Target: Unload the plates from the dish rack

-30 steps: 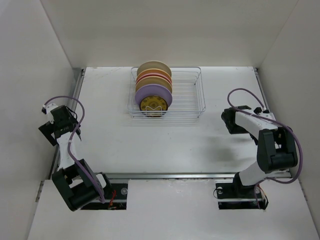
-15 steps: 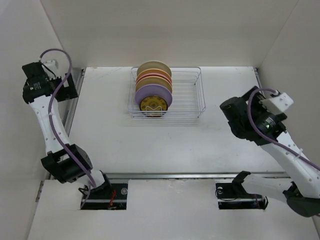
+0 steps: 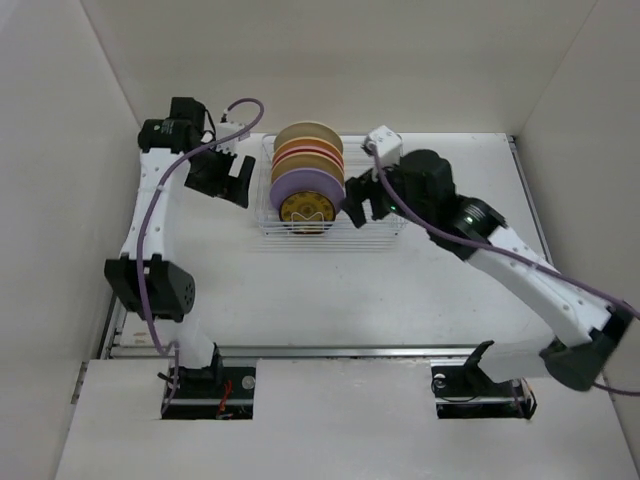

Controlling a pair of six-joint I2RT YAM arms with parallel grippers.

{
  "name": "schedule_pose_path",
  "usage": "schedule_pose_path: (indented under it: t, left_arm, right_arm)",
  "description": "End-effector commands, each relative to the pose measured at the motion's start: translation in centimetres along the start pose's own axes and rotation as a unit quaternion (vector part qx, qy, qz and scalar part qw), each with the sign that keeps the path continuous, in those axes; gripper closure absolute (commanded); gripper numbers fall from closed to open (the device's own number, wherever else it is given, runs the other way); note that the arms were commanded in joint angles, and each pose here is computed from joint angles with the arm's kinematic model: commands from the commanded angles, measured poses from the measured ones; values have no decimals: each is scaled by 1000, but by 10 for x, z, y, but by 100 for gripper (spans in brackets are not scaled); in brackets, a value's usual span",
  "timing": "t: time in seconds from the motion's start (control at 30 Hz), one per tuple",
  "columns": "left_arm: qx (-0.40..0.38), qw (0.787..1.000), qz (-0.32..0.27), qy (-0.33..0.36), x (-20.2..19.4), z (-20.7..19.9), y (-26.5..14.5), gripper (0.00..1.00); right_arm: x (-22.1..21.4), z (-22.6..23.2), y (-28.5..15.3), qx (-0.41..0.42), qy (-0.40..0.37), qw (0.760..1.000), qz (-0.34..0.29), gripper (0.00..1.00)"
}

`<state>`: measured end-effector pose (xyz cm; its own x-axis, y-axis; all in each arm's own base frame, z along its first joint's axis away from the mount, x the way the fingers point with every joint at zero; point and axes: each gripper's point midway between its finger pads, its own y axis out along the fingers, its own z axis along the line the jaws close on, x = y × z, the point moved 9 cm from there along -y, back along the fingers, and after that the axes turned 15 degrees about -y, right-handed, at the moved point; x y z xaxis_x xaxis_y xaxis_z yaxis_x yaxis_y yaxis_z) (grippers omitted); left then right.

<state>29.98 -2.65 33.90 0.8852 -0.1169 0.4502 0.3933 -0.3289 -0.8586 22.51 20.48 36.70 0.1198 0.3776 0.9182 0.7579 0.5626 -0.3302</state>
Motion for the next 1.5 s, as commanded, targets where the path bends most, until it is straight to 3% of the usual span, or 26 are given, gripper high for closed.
schedule_pose_path:
  t: [0.0, 0.03, 0.07, 0.17, 0.37, 0.53, 0.6, 0.73, 0.77, 0.83, 0.9, 0.97, 1.0, 1.1, 1.47]
  left_arm:
    - [18, 1000, 2, -14, 22, 2, 21, 9]
    - [18, 1000, 3, -19, 28, 4, 27, 15]
    - [16, 1000, 6, -20, 34, 2, 33, 29]
    - [14, 999, 4, -36, 55, 7, 63, 45]
    - [11, 998, 22, -64, 71, 15, 122, 46]
    - [5, 995, 55, -88, 71, 19, 163, 46]
    - [7, 992, 74, -98, 67, 24, 179, 50]
    - [9, 990, 92, -108, 63, 28, 195, 68]
    - [-5, 989, 97, -115, 62, 25, 194, 77]
    - [-17, 986, 108, -125, 59, 23, 198, 86]
    - [-35, 984, 114, -134, 58, 20, 202, 100]
    - [-43, 981, 119, -147, 57, 19, 205, 100]
    - [-50, 981, 120, -148, 57, 18, 205, 100]
    - [-63, 974, 131, -175, 53, 14, 208, 100]
    - [-100, 948, 115, -280, 55, 8, 200, 100]
  right_arm:
    - [23, 22, 59, 124, -75, 989, -38, 16]
    - [21, 24, 72, 132, -85, 987, -27, 28]
    - [21, 25, 85, 134, -90, 987, -21, 33]
    - [17, 30, 128, 142, -105, 984, 6, 42]
    - [-5, 25, 182, 118, -121, 985, 44, 42]
    - [-14, 16, 202, 100, -116, 987, 43, 44]
    - [-27, 14, 214, 94, -115, 987, 58, 44]
    - [-43, 9, 228, 77, -119, 986, 82, 44]
    - [-46, 10, 233, 78, -119, 986, 83, 44]
    - [-61, 8, 241, 73, -118, 985, 98, 48]
    - [-65, 8, 243, 69, -119, 985, 104, 59]
    - [-69, 9, 246, 67, -119, 984, 111, 73]
    - [-69, 9, 246, 67, -119, 984, 111, 84]
    - [-64, 5, 238, 57, -125, 985, 108, 100]
    - [-27, -3, 192, -31, -181, 980, 77, 100]
